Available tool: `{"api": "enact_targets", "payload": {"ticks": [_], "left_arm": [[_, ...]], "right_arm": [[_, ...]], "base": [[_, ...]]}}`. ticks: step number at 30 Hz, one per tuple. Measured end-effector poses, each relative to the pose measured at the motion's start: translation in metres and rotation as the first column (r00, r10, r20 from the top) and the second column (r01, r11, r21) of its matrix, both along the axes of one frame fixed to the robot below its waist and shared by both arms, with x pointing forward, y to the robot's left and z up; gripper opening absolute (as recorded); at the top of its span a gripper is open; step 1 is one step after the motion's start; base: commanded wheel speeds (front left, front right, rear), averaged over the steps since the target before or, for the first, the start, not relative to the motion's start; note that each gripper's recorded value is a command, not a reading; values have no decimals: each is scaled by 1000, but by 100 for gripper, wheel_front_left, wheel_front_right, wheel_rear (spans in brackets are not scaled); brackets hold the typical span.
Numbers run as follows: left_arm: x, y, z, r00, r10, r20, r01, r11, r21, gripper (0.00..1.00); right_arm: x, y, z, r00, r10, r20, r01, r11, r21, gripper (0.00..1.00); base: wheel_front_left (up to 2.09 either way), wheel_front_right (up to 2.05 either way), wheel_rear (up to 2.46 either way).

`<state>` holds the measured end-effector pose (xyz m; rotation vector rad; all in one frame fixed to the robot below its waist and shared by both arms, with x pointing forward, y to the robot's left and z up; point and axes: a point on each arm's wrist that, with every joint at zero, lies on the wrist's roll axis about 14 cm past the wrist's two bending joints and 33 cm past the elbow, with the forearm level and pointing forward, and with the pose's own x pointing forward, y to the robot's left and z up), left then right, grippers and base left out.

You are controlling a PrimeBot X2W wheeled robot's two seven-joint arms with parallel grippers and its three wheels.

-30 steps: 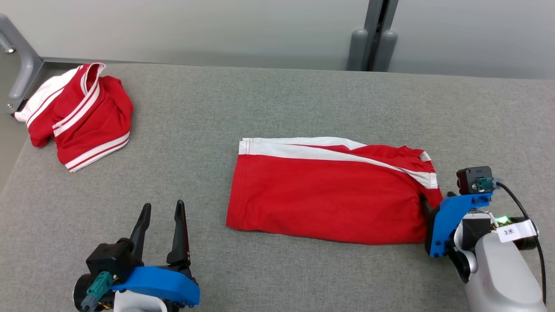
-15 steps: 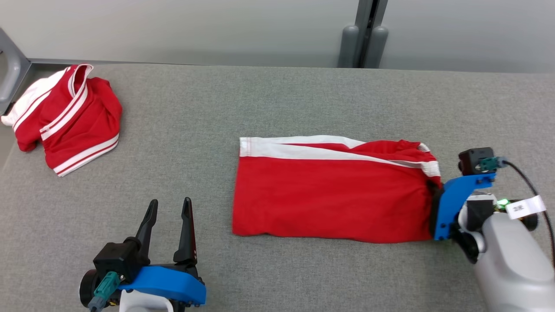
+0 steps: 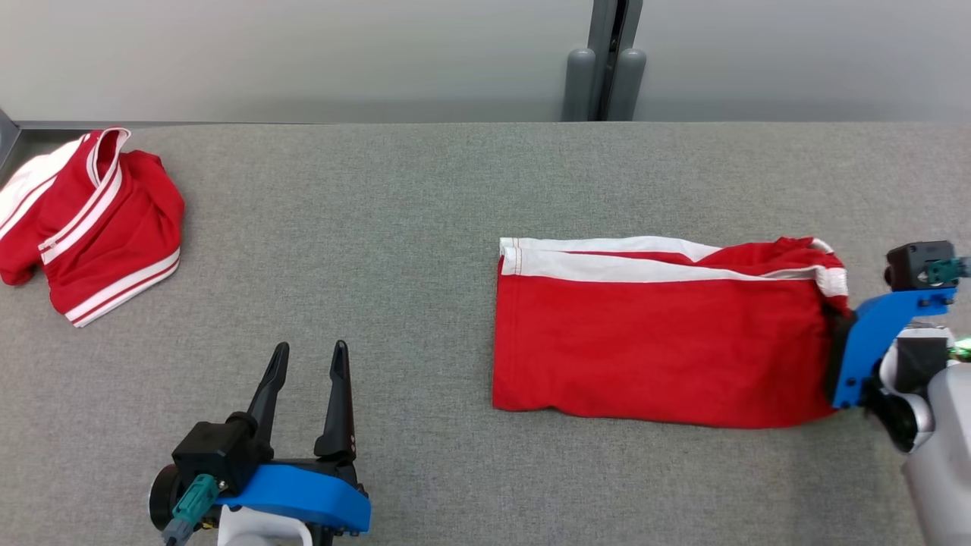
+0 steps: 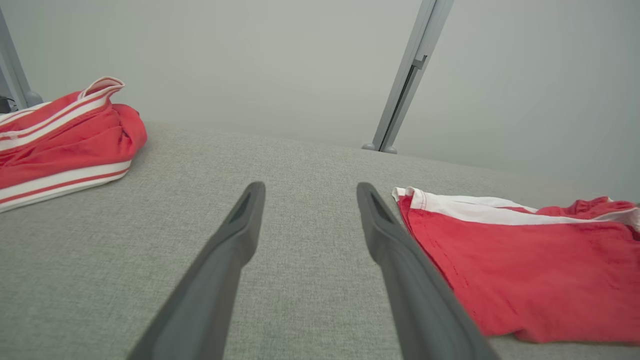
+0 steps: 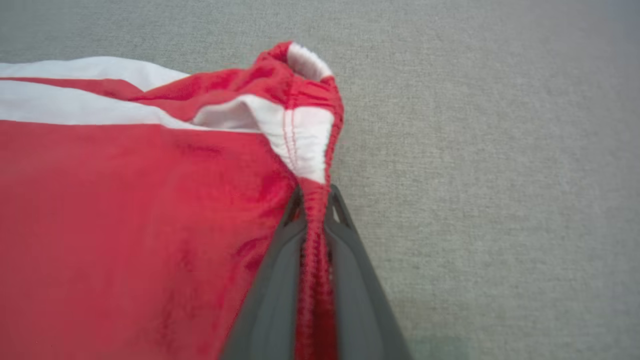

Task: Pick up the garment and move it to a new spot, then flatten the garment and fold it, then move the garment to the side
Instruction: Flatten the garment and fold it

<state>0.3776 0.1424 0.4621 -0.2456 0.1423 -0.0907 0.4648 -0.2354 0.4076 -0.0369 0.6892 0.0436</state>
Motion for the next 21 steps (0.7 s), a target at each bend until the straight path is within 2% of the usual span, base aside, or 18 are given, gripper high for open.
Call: {"api": "enact_targets", "payload": {"ticks": [4, 8, 14, 21], "left_arm": [[0, -1, 1, 1000, -4, 5, 4, 1000, -3, 100], [-2, 1, 2, 1000, 2, 5, -2, 1000, -3, 100], [-3, 6, 1, 1000, 16, 3, -16, 1000, -1, 100], [-4, 7, 3, 1000, 26, 9, -26, 1000, -11, 100]], "right_arm": [[4, 36, 7, 998, 47, 36, -50, 994, 93, 0], [11, 80, 25, 988, 112, 105, -131, 973, 191, 0], [12, 148, 47, 966, 188, 179, -240, 910, 338, 0], [8, 206, 48, 941, 280, 191, -335, 857, 392, 0]], "base": [[0, 0, 0], [0, 0, 0], [0, 0, 0], [0, 0, 0]]}}
